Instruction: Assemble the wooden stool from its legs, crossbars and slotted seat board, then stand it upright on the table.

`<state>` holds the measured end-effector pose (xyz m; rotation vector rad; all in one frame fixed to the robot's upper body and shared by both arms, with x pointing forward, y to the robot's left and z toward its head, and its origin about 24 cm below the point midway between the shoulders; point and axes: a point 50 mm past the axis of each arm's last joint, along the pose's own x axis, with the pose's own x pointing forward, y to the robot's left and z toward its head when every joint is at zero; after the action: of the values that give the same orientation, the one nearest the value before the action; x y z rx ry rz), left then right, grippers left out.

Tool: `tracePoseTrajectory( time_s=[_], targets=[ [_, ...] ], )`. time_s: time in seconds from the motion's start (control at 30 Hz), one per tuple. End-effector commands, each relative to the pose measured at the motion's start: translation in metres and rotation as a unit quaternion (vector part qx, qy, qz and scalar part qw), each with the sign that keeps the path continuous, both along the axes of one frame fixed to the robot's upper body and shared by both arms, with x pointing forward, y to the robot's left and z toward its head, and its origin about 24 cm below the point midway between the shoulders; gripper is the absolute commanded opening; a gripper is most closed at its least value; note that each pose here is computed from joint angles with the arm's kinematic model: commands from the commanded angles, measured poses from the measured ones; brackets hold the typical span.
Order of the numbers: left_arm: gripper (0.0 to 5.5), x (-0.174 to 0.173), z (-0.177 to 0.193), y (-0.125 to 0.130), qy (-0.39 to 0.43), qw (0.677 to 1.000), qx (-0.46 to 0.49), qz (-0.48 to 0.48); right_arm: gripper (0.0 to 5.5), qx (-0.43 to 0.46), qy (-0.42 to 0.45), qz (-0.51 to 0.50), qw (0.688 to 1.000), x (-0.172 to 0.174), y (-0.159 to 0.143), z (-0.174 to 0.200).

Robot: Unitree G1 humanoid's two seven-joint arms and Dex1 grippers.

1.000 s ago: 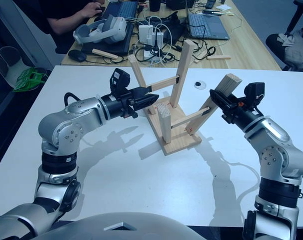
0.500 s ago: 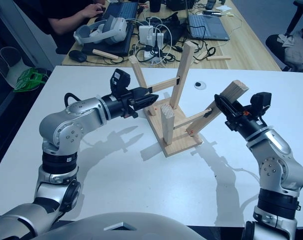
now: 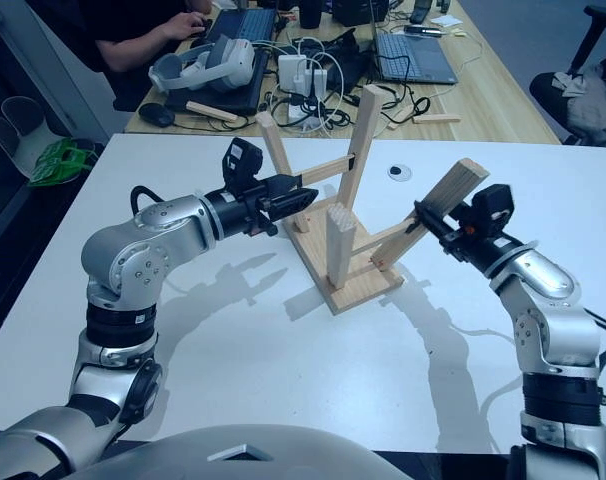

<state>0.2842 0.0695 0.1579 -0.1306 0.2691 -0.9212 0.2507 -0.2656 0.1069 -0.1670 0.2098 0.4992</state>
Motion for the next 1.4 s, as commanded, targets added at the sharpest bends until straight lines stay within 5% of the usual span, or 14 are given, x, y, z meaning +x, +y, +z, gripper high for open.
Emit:
tracePoseTrajectory(
  time_s=[0.03, 0.2, 0.3, 0.43, 0.67, 0.73, 0.8, 0.9, 0.97, 1.07, 1.17, 1.27, 1.4],
  targets=[
    [2.28, 0.004, 0.006, -0.001, -0.015, 1.0, -0.004, 0.009, 2.53, -0.09, 0.214, -0.001, 0.973, -0.032, -0.016, -0.062],
    [2.28, 0.005, 0.006, -0.001, -0.014, 1.0, -0.008, 0.017, 3.35, -0.101, 0.222, 0.003, 0.97, -0.03, -0.015, -0.059],
    [2.28, 0.006, 0.005, 0.0, -0.014, 1.0, -0.012, 0.023, 3.35, -0.005, 0.141, -0.038, 0.989, -0.012, -0.011, -0.038],
    [2.28, 0.01, 0.015, 0.003, -0.037, 0.997, -0.051, 0.038, 3.35, 0.109, -0.044, -0.062, 0.991, 0.019, 0.003, 0.033],
    [2.28, 0.013, 0.027, 0.007, -0.079, 0.99, -0.1, 0.062, 3.35, 0.105, -0.211, -0.049, 0.971, 0.037, 0.032, 0.117],
    [2.28, 0.02, 0.039, 0.017, -0.115, 0.976, -0.143, 0.119, 3.35, 0.082, -0.253, -0.011, 0.964, 0.035, 0.047, 0.139],
    [2.28, 0.033, 0.053, 0.049, -0.161, 0.928, -0.215, 0.258, 3.35, 0.08, -0.187, 0.063, 0.977, 0.028, 0.071, 0.124],
    [2.28, 0.04, 0.047, 0.079, -0.176, 0.877, -0.229, 0.384, 2.79, 0.029, 0.069, 0.092, 0.993, 0.001, 0.077, 0.041],
    [2.28, 0.04, 0.047, 0.083, -0.185, 0.864, -0.224, 0.411, 2.42, 0.019, 0.238, 0.02, 0.971, -0.019, 0.061, -0.006],
    [2.28, 0.04, 0.051, 0.084, -0.184, 0.858, -0.234, 0.42, 1.88, 0.038, 0.322, -0.015, 0.946, -0.029, 0.058, -0.02],
    [2.28, 0.042, 0.044, 0.083, -0.17, 0.861, -0.229, 0.421, 1.23, 0.047, 0.275, -0.001, 0.96, -0.023, 0.064, -0.01],
    [2.28, 0.041, 0.038, 0.083, -0.162, 0.863, -0.222, 0.425, 0.74, 0.126, 0.079, 0.023, 0.989, -0.004, 0.08, 0.036],
    [2.28, 0.041, 0.036, 0.082, -0.161, 0.862, -0.221, 0.427, 0.06, 0.211, -0.077, 0.054, 0.973, 0.009, 0.078, 0.099]
  ],
)
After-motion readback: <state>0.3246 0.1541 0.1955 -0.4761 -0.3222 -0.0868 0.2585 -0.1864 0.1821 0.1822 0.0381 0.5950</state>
